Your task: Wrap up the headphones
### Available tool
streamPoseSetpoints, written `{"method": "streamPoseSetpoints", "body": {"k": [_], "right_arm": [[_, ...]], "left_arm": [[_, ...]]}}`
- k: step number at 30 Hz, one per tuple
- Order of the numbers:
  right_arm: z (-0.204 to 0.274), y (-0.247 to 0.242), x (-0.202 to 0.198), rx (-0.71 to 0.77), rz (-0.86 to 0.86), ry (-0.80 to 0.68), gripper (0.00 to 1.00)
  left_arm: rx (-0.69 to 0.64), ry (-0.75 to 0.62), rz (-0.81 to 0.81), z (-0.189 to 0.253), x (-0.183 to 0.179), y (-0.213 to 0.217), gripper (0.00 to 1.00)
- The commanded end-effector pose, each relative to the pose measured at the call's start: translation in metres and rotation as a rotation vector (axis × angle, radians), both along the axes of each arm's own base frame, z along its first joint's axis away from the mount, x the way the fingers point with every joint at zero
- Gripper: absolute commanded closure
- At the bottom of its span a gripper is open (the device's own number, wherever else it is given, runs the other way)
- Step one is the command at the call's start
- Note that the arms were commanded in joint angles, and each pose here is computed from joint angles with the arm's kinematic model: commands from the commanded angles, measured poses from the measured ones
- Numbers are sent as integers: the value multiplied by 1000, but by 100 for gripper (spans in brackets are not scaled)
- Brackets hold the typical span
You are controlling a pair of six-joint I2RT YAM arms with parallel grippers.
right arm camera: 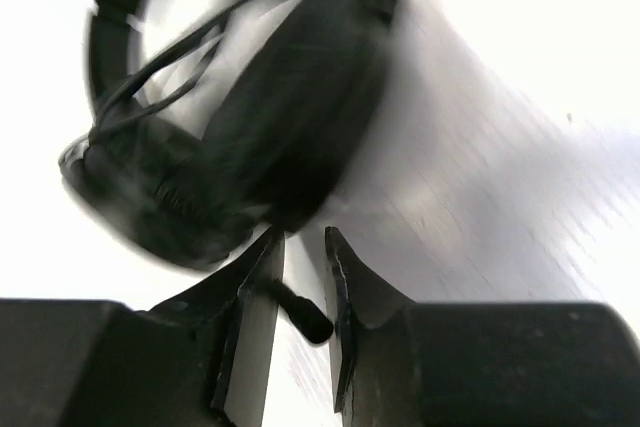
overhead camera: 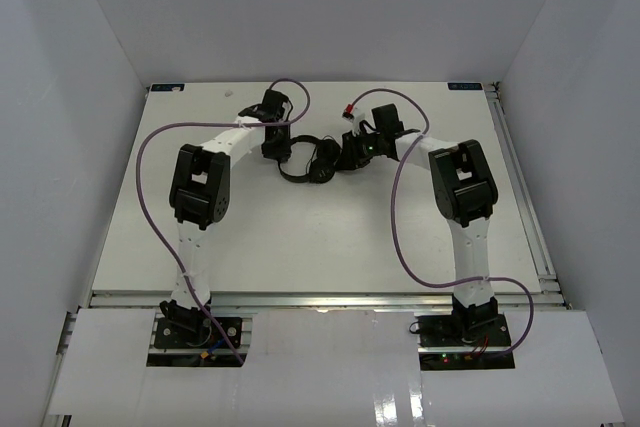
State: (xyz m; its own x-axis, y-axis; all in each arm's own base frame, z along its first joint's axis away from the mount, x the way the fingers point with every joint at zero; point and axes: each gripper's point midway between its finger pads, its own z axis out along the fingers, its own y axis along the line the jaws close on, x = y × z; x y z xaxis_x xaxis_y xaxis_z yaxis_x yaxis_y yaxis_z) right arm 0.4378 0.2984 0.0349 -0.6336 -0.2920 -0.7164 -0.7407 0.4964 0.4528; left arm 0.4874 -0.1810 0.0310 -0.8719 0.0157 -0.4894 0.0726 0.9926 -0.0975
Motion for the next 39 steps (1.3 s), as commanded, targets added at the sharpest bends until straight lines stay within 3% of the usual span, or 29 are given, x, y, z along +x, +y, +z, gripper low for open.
{"method": "streamPoseSetpoints", "body": {"k": [1, 5, 8, 11, 16, 21, 25, 27, 32, 36, 39], "right_arm": [[33, -6, 7, 21, -21, -61, 70], [33, -13, 4, -5, -30, -64, 67], [31, -22, 5, -35, -47, -60, 58], [28, -32, 7, -66, -66, -48, 40], [36, -51, 9, -95, -98, -67, 21], [61, -73, -2, -149, -67, -167, 16], [97, -80, -40, -146, 1, -231, 8], [113, -92, -62, -175, -13, -289, 4], [136, -141, -85, -315, -203, -475, 10], [181, -182, -108, -317, -455, -636, 10], [213, -203, -123, -288, -598, -712, 10]], "left_arm": [[9, -25, -15, 23, 6, 0, 45], [-12, -42, -22, 37, 11, -4, 31], [-39, -60, -33, 51, 15, -10, 24], [-71, -78, -46, 66, 17, -16, 22], [-141, -128, -79, 102, 19, -26, 18], [-178, -211, -120, 146, 18, -25, 16], [-201, -349, -162, 186, 10, -20, 12], [-254, -491, -189, 219, -12, -16, 6], [-445, -852, -259, 298, -98, -4, 2], [-545, -857, -347, 268, -165, -2, 2], [-550, -878, -356, 264, -194, 7, 2]]}}
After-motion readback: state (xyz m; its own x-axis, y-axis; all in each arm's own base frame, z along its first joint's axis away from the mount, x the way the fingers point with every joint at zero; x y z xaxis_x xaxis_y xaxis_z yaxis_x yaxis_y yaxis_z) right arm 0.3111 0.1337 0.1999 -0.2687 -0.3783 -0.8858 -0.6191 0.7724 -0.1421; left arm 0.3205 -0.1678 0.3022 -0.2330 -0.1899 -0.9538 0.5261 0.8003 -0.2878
